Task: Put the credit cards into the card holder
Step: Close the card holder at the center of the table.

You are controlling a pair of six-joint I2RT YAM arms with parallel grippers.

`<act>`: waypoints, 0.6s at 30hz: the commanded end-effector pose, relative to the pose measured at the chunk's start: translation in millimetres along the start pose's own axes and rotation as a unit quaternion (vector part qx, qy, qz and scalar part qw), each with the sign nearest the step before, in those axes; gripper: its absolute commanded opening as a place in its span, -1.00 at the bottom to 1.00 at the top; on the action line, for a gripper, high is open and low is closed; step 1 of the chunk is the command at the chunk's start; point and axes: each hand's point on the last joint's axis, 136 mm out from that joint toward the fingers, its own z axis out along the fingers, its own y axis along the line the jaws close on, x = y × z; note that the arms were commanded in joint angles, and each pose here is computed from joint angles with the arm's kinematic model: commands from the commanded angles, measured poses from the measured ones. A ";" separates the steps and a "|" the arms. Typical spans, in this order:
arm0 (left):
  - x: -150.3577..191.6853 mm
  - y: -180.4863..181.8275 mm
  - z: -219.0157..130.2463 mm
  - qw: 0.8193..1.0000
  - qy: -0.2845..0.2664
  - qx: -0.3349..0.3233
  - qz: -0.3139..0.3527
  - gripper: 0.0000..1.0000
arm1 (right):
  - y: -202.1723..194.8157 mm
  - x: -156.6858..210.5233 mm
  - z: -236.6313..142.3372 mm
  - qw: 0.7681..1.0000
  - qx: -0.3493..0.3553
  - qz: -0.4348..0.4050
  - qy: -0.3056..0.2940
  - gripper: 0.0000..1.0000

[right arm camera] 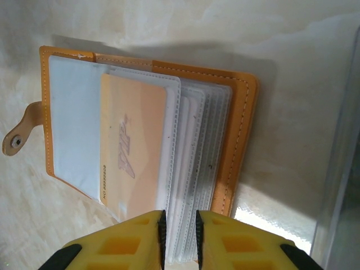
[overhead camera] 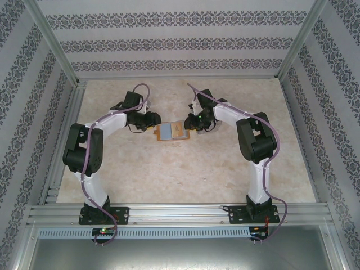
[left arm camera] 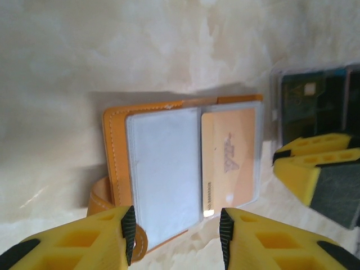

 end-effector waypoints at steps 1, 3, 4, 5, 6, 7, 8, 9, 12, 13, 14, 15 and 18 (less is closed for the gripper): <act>30.1 27.0 -1.5 0.994 0.056 -0.090 0.030 -0.08 | 2.9 -4.7 0.4 1.000 -0.010 -0.002 -0.002 -0.50; 31.5 25.3 1.3 0.993 0.058 -0.094 0.035 -0.08 | 3.4 -5.0 1.1 1.000 -0.012 0.000 -0.002 -0.50; 31.3 23.9 2.9 0.993 0.057 -0.093 0.035 -0.08 | 3.5 -4.3 1.9 1.000 -0.012 -0.001 -0.001 -0.50; 31.5 23.3 4.8 0.993 0.058 -0.092 0.034 -0.08 | 3.7 -4.2 1.6 1.000 -0.012 -0.001 -0.001 -0.50; 31.5 22.5 6.7 0.994 0.058 -0.090 0.034 -0.09 | 3.8 -4.1 1.4 1.000 -0.012 -0.001 -0.001 -0.50; 30.9 22.1 8.3 0.994 0.057 -0.088 0.033 -0.09 | 4.0 -3.7 0.8 1.000 -0.012 -0.002 -0.001 -0.50; 31.0 23.0 9.5 0.994 0.057 -0.089 0.031 -0.10 | 3.9 -3.6 0.4 1.000 -0.011 -0.003 -0.001 -0.50; 30.4 23.2 10.5 0.994 0.058 -0.088 0.031 -0.10 | 3.8 -3.5 0.0 1.000 -0.011 -0.004 -0.002 -0.50; 32.1 22.7 16.4 0.994 0.066 -0.082 0.029 -0.10 | 2.7 -3.1 0.2 1.000 -0.010 -0.003 -0.001 -0.50; 32.3 22.1 18.5 0.994 0.070 -0.082 0.029 -0.10 | 2.5 -3.0 0.7 1.000 -0.011 -0.002 -0.001 -0.50; 33.0 21.9 20.1 0.993 0.074 -0.083 0.031 -0.10 | 2.9 -3.1 0.8 1.000 -0.012 -0.002 -0.002 -0.50; 32.6 21.4 21.1 0.993 0.075 -0.084 0.032 -0.11 | 3.4 -2.8 1.5 1.000 -0.013 -0.001 -0.001 -0.50; 31.9 19.2 21.8 0.993 0.073 -0.086 0.037 -0.13 | 3.7 -2.9 1.0 1.000 -0.013 -0.002 -0.002 -0.49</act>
